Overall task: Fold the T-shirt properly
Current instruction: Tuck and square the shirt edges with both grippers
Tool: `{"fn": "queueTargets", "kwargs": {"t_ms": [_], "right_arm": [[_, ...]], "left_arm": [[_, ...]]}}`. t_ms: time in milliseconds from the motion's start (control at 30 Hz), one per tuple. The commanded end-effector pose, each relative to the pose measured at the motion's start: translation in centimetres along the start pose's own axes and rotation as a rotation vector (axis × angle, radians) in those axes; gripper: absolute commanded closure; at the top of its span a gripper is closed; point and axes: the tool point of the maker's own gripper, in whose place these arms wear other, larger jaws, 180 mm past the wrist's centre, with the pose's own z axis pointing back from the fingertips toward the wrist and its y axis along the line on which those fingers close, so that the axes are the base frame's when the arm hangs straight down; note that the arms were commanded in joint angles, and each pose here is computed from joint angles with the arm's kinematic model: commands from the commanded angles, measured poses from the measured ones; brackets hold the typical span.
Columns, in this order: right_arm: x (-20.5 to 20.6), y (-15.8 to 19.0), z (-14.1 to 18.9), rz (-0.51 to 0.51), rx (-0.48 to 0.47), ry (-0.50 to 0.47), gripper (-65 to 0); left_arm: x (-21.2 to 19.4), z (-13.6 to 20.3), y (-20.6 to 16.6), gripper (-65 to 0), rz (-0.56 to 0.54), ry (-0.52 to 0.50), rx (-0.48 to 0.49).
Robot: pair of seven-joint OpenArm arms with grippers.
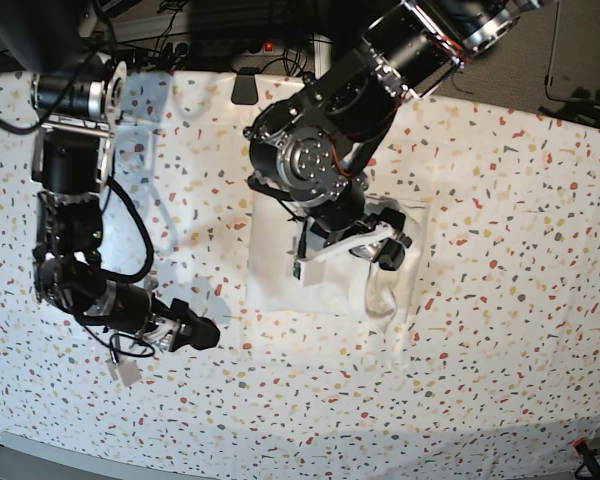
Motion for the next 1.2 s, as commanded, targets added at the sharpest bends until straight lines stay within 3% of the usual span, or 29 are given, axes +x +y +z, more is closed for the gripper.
{"fn": "queueTargets", "kwargs": {"t_ms": [0, 200, 367, 500, 567, 667, 833, 900, 1167], "right_arm": [[3.7, 1.4, -0.3, 0.064, 0.009, -0.083, -28.6], [7.2, 4.6, -3.8, 0.249, -0.051, -0.162, -28.6], [6.7, 6.6, -6.3, 0.464, -0.100, -0.097, -28.6], [5.0, 6.0, -7.7, 0.628, -0.183, -0.010, -28.6], [5.0, 4.7, -7.9, 0.627, -0.263, -0.009, -28.6], [5.0, 4.1, -7.9, 0.613, -0.287, -0.016, -28.6], [4.6, 4.0, -8.0, 0.607, -0.290, -0.003, -28.6], [3.5, 3.7, -8.1, 0.597, -0.295, 0.036, -28.6], [-1.4, 0.4, -6.9, 0.573, -0.331, 0.143, -28.6]], "left_arm": [[1.8, 0.4, 1.0, -28.3, 0.036, -0.044, 0.031], [2.8, 0.8, 2.2, -28.4, 0.041, -0.088, 0.082], [4.0, 2.0, 2.4, -28.4, 0.071, -0.136, 0.064], [5.1, 4.1, 1.1, -28.3, 0.067, -0.202, -0.002], [5.7, 5.5, 0.4, -28.3, 0.049, -0.248, -0.029], [4.9, 7.4, -1.3, -28.3, 0.013, -0.273, -0.081], [0.6, 8.3, -4.8, -28.3, 0.006, -0.157, -0.222], [0.2, 8.2, -5.7, -28.3, 0.010, -0.163, -0.271], [0.6, 7.6, -5.7, -28.4, 0.012, -0.210, -0.286]]}}
